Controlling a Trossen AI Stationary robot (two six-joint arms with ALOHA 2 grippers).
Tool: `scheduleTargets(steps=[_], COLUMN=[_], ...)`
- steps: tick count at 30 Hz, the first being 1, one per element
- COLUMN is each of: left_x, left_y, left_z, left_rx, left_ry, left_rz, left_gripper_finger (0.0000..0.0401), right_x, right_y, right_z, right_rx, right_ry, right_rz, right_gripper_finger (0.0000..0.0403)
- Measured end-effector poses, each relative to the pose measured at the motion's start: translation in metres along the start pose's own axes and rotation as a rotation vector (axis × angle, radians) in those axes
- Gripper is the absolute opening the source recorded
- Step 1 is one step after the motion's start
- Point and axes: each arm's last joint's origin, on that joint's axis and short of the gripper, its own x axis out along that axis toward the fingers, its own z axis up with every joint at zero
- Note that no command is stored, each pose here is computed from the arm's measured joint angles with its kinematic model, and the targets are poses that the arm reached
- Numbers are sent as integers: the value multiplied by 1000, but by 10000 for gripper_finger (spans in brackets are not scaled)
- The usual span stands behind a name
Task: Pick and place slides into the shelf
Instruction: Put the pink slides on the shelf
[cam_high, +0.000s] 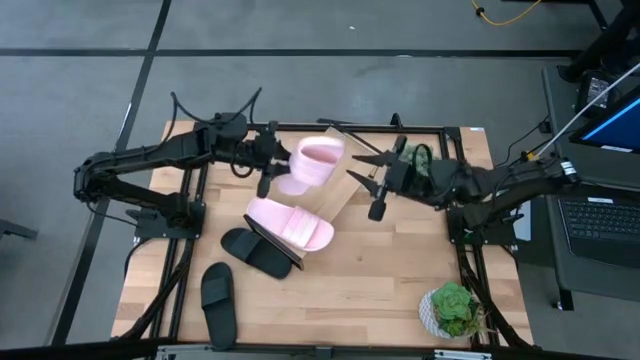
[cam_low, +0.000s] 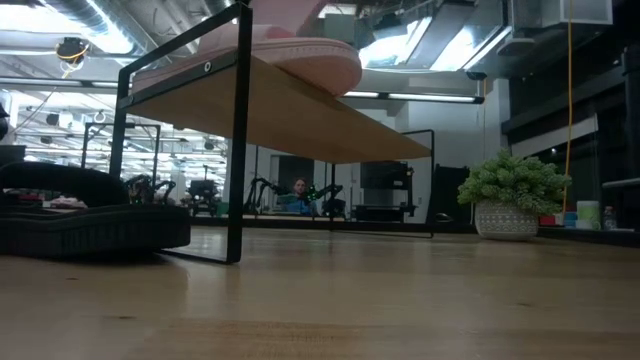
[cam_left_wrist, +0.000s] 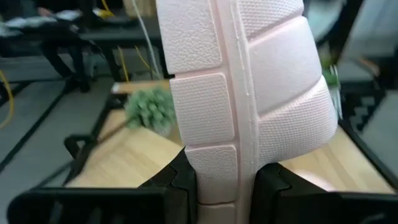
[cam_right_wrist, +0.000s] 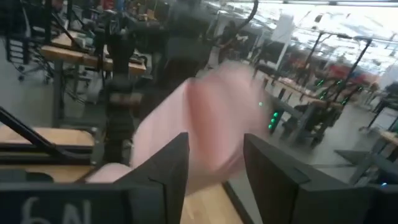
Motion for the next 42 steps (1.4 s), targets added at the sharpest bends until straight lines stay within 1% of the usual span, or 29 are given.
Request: scheduleTargets(steps=[4,9,11,18,21,25,29,32,39,42], left_x=[2,3,3,3,2,2,1,0,-1,-1], left_y=[-8,-11,-11,-11,-10,-6,-1,3,4,4], left_z=[-6,-7,-7,-7,-7,-8,-9,-9,-9,-9], left_rx=[70,106,125,145,144,137,130,125,129,129], left_ry=[70,80,82,82,85,89,93,94,94,94], left_rz=[-38,-41,-33,-32,-28,-11,9,22,27,28], left_gripper_finger=[77,76,76,76,76,76,75,74,74,74], right_x=[-3,-1,3,25,35,38,44,51,64,66], right_y=[-10,-17,-19,-26,-28,-33,-34,-33,-39,-43], right_z=[17,28,29,28,30,40,40,37,26,25], right_rx=[30,63,66,48,53,76,87,76,57,73], right_ry=[32,30,42,145,158,162,230,243,281,278], right_rz=[47,113,135,129,167,218,220,220,188,224], right_gripper_finger=[154,154,154,154,154,154,154,154,154,154])
